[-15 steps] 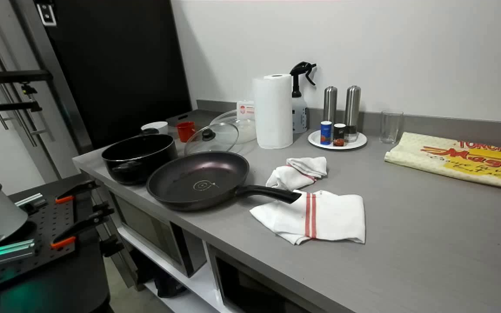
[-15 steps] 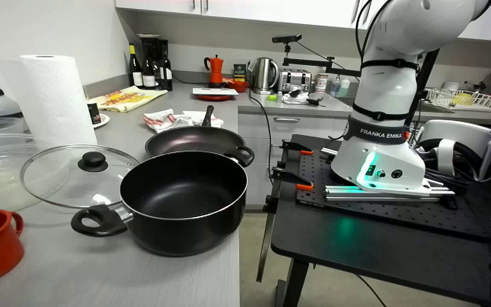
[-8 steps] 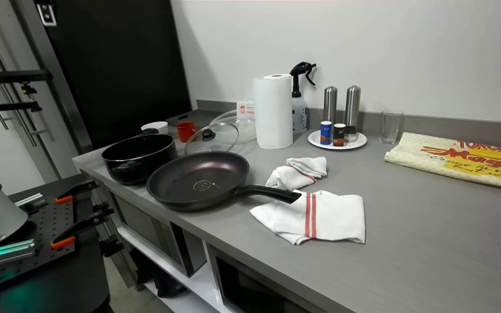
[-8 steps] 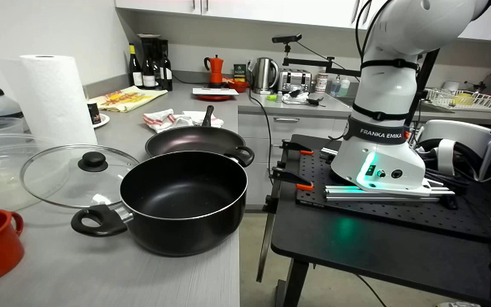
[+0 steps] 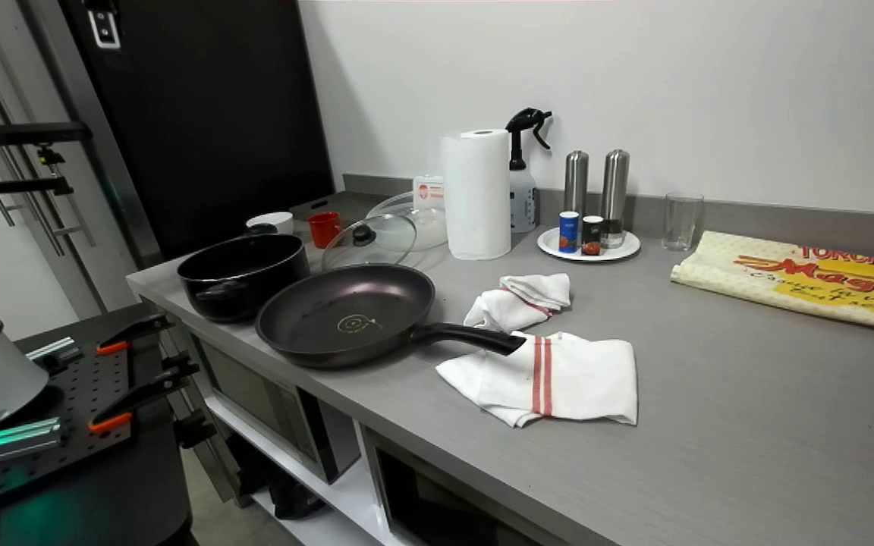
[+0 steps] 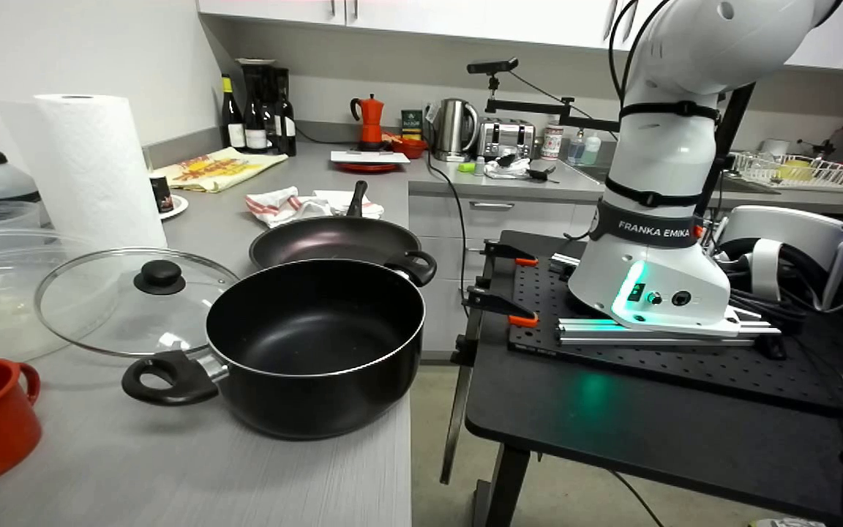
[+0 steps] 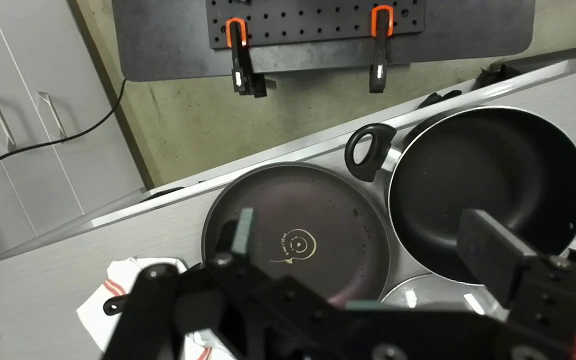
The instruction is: Use the towel to clean the pan
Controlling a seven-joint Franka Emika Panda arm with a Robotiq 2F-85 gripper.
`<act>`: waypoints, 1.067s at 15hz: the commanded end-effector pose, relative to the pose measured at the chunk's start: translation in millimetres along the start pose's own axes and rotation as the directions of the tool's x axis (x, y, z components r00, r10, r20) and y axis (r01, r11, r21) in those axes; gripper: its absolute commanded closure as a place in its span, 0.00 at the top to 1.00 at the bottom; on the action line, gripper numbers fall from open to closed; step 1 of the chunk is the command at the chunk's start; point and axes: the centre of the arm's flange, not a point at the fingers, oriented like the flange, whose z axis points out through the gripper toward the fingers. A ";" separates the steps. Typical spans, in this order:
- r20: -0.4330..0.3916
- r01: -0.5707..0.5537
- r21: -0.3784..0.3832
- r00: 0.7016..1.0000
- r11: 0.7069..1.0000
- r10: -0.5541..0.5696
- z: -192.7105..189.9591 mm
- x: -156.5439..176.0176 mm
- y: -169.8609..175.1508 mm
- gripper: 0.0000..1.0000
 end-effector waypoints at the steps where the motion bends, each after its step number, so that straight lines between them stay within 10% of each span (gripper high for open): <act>1: 0.058 -0.004 0.036 0.998 0.999 0.002 -5.5 69.8 35.4 1.00; 16: 0.291 0.050 0.137 0.953 0.989 -0.088 112.1 324.6 186.4 1.00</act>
